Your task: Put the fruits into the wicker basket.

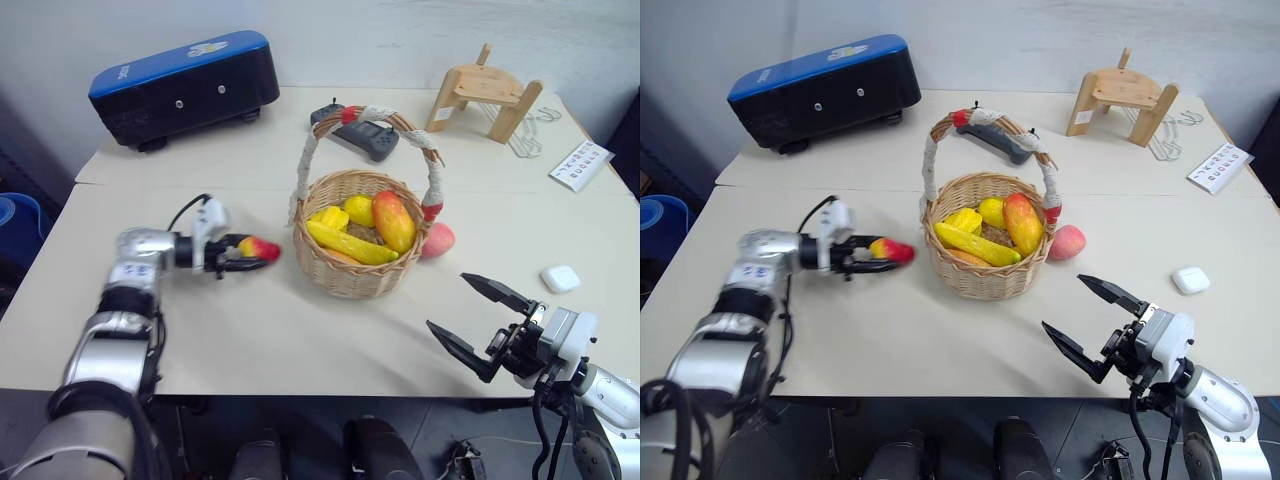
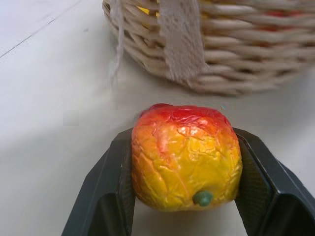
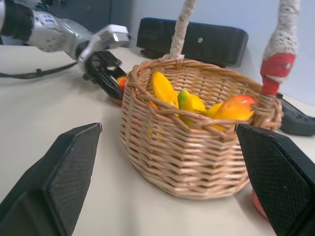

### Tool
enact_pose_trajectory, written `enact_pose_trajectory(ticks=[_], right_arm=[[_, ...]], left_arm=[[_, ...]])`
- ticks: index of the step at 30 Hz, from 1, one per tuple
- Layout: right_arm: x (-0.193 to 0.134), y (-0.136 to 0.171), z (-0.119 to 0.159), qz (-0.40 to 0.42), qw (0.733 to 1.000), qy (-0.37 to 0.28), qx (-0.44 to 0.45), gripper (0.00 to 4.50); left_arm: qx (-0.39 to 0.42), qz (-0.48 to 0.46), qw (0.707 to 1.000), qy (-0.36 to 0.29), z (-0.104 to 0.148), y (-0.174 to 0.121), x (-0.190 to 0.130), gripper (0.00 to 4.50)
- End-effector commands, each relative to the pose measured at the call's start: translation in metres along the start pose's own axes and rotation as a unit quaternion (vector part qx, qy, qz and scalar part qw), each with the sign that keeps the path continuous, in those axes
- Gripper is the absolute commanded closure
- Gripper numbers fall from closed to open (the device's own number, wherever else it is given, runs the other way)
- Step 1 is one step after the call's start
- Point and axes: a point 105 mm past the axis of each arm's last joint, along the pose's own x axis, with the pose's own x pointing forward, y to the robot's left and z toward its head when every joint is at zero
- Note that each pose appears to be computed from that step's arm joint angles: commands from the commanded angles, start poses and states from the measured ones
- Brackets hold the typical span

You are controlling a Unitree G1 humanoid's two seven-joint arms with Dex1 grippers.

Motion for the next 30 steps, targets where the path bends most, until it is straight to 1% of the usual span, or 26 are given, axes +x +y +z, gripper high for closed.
enact_pose_trajectory(ticks=[1, 4, 7, 10, 12, 14, 15, 17, 19, 22, 23, 25, 27, 28, 29, 30], right_arm=[[-0.006, -0.01, 0.008, -0.027, 0.999, -0.012, -0.019, 0.0], [-0.012, -0.019, 0.007, -0.052, 0.999, -0.005, -0.017, 0.0], [-0.019, -0.028, 0.002, -0.073, 0.997, 0.007, -0.015, 0.0], [-0.025, -0.031, -0.003, -0.081, 0.996, 0.019, -0.014, 0.0], [-0.029, -0.031, -0.006, -0.083, 0.996, 0.023, -0.013, 0.0], [-0.03, -0.03, -0.007, -0.083, 0.996, 0.023, -0.013, 0.0], [-0.03, -0.029, -0.008, -0.084, 0.996, 0.022, -0.013, 0.0], [-0.032, -0.028, -0.009, -0.088, 0.996, 0.022, -0.012, 0.0], [-0.034, -0.027, -0.01, -0.096, 0.995, 0.024, -0.012, 0.0], [-0.041, -0.028, -0.012, -0.116, 0.993, 0.031, -0.011, 0.0], [-0.044, -0.029, -0.013, -0.123, 0.992, 0.036, -0.011, 0.0], [-0.052, -0.031, -0.014, -0.14, 0.989, 0.044, -0.011, 0.0], [-0.07, -0.04, -0.015, -0.173, 0.983, 0.058, -0.012, 0.0], [-0.079, -0.045, -0.017, -0.192, 0.979, 0.068, -0.009, 0.0], [-0.086, -0.047, -0.019, -0.203, 0.976, 0.075, -0.007, 0.0], [-0.095, -0.05, -0.024, -0.218, 0.972, 0.087, -0.001, 0.0]], left_arm=[[0.046, -0.074, 0.995, -0.044, 0.052, -0.027, -0.024, 2.32], [0.087, -0.105, 0.988, -0.078, 0.095, -0.052, -0.009, 2.32], [0.138, -0.105, 0.979, -0.109, 0.136, -0.067, 0.022, 2.32], [0.153, -0.093, 0.975, -0.133, 0.161, -0.071, 0.05, 2.32], [0.164, -0.062, 0.976, -0.129, 0.17, -0.065, 0.078, 2.32], [0.171, -0.029, 0.978, -0.118, 0.169, -0.057, 0.099, 2.32], [0.167, -0.021, 0.979, -0.115, 0.166, -0.054, 0.102, 2.32], [0.152, -0.014, 0.981, -0.116, 0.162, -0.051, 0.107, 1.61], [0.149, -0.025, 0.98, -0.127, 0.161, -0.053, 0.109, 1.07], [0.172, -0.038, 0.975, -0.139, 0.159, -0.056, 0.103, 0.16], [0.176, -0.038, 0.974, -0.141, 0.157, -0.055, 0.098, 0.01], [0.183, -0.05, 0.969, -0.156, 0.155, -0.057, 0.085, 0.01], [0.178, -0.064, 0.96, -0.205, 0.157, -0.06, 0.055, 0.01], [0.17, -0.069, 0.959, -0.217, 0.154, -0.062, 0.038, 0.01], [0.165, -0.072, 0.958, -0.221, 0.151, -0.063, 0.028, 0.01], [0.151, -0.057, 0.965, -0.207, 0.141, -0.059, 0.016, 0.01]])
